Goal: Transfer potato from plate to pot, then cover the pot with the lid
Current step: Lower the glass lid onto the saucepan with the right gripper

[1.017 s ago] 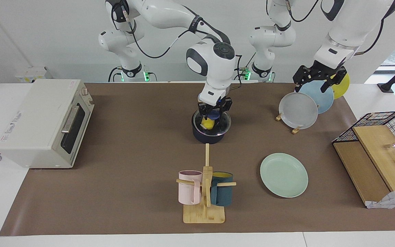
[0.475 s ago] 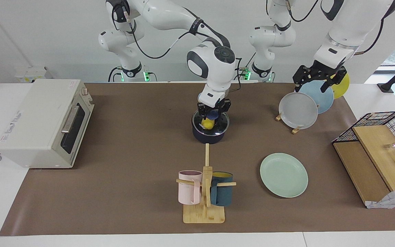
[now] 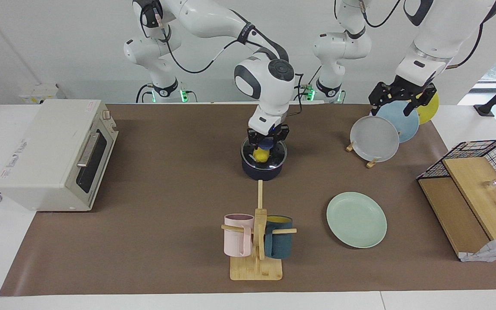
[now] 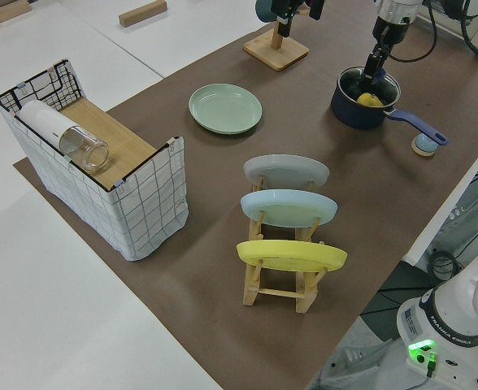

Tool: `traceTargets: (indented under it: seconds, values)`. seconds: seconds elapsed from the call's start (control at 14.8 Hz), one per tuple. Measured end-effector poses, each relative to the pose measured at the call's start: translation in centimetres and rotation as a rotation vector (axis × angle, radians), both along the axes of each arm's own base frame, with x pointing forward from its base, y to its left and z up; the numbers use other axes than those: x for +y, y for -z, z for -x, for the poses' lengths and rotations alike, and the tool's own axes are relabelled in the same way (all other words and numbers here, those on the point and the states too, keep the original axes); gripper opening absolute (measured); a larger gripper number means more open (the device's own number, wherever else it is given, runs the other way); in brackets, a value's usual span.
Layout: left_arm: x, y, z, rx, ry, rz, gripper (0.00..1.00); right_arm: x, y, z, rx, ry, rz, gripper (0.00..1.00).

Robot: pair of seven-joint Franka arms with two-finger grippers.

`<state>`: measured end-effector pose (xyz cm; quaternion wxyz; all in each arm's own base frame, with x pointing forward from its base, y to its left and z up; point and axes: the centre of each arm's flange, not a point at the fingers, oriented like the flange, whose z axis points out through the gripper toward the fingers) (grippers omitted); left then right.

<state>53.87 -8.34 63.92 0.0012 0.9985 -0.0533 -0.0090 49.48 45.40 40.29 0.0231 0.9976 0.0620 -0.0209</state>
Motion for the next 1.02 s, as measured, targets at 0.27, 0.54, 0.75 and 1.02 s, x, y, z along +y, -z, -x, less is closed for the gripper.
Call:
traceTargets:
  seconds: [0.27, 0.54, 0.75, 1.02]
  values:
    - [0.1, 0.1, 0.0, 0.003, -0.003, 0.0, 1.0, -0.2, 0.1, 0.1, 0.003, 0.008, 0.001, 0.67]
    - [0.1, 0.2, 0.0, 0.004, -0.004, -0.001, 1.0, -0.4, 0.2, 0.3, -0.01, 0.009, -0.011, 0.67]
    - [0.2, 0.2, 0.0, 0.004, -0.005, -0.001, 1.0, -0.7, 0.2, 0.5, -0.024, 0.01, -0.022, 0.67]
    - [0.3, 0.1, 0.0, 0.004, -0.007, -0.001, 1.0, -1.1, 1.7, 1.2, 0.001, 0.008, -0.001, 0.99]
